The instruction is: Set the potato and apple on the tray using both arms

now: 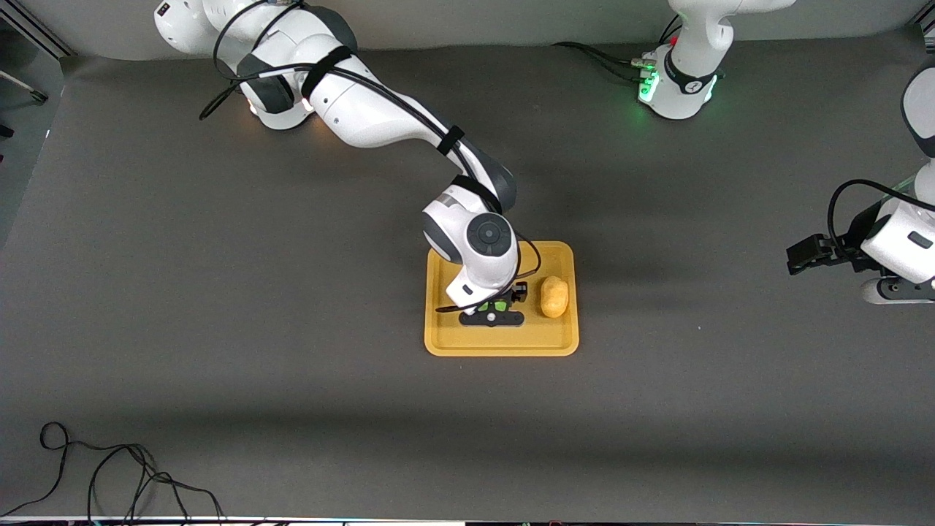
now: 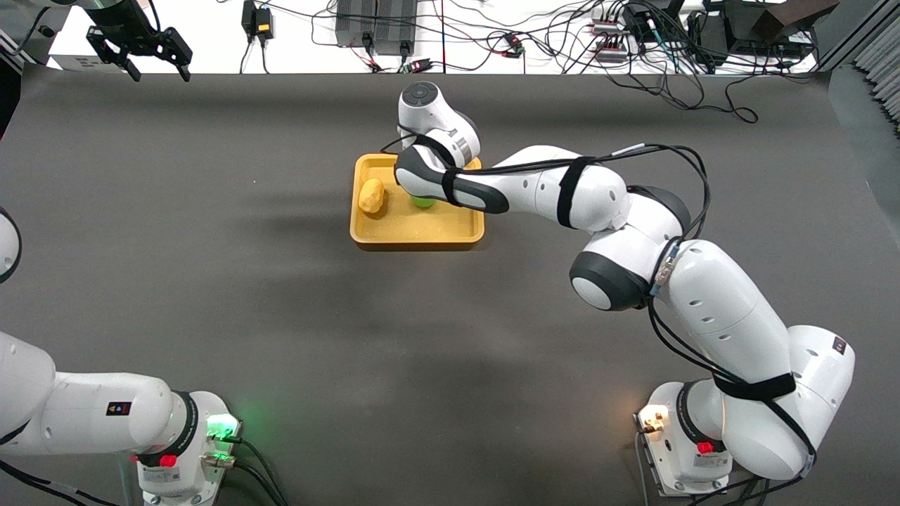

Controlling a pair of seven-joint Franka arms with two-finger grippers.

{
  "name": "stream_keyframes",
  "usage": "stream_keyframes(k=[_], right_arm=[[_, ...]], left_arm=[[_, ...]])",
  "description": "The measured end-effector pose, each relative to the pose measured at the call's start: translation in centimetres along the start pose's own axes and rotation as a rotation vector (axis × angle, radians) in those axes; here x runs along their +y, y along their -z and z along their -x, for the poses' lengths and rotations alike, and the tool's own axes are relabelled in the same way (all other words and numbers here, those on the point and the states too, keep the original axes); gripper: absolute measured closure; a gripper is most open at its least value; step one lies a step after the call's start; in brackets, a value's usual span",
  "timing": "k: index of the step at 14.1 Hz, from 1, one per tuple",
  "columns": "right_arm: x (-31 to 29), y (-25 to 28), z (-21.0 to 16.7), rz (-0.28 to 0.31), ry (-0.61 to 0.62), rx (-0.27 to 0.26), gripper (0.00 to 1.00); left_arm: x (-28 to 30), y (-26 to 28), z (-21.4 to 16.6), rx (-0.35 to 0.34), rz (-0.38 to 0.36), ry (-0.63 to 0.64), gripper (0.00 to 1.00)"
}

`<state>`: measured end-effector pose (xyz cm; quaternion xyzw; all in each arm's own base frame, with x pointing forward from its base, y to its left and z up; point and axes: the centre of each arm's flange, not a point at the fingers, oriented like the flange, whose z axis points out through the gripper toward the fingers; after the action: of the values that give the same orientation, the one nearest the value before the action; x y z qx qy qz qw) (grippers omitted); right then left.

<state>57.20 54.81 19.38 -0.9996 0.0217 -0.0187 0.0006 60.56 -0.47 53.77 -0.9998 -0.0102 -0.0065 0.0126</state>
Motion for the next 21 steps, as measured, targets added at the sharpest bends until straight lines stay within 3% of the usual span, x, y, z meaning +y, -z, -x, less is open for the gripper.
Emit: stream_keyframes(k=[3, 7, 11, 13, 16, 18, 21], right_arm=[[-0.3, 0.9, -0.3, -0.013, -0.02, 0.013, 0.01], [-0.6, 9.9, -0.5, -0.023, -0.037, 0.015, 0.0], [2.8, 26.1, 0.3, -0.006, -0.059, 0.009, 0.0], [7.7, 32.7, 0.0, 0.044, -0.033, -0.012, 0.0], [17.0, 38.0, -1.8, 0.092, -0.001, -0.042, 0.0], [23.2, 39.5, -2.2, 0.095, -0.002, -0.073, 0.0], [33.9, 41.1, -2.5, 0.049, 0.002, -0.094, 0.0]], left_arm=[[0.0, 0.0, 0.0, 0.0, 0.0, 0.0, 0.0], [0.0, 0.0, 0.0, -0.001, 0.0, 0.0, 0.0], [0.0, -0.1, 0.0, -0.001, 0.0, 0.0, 0.0], [0.0, 0.0, 0.0, 0.0, 0.0, -0.001, 0.0], [0.3, 0.0, 0.0, 0.001, 0.001, -0.006, 0.0], [0.4, 0.1, 0.0, 0.002, 0.002, -0.008, 0.0], [0.5, 0.2, -0.1, 0.006, 0.002, -0.01, 0.0]])
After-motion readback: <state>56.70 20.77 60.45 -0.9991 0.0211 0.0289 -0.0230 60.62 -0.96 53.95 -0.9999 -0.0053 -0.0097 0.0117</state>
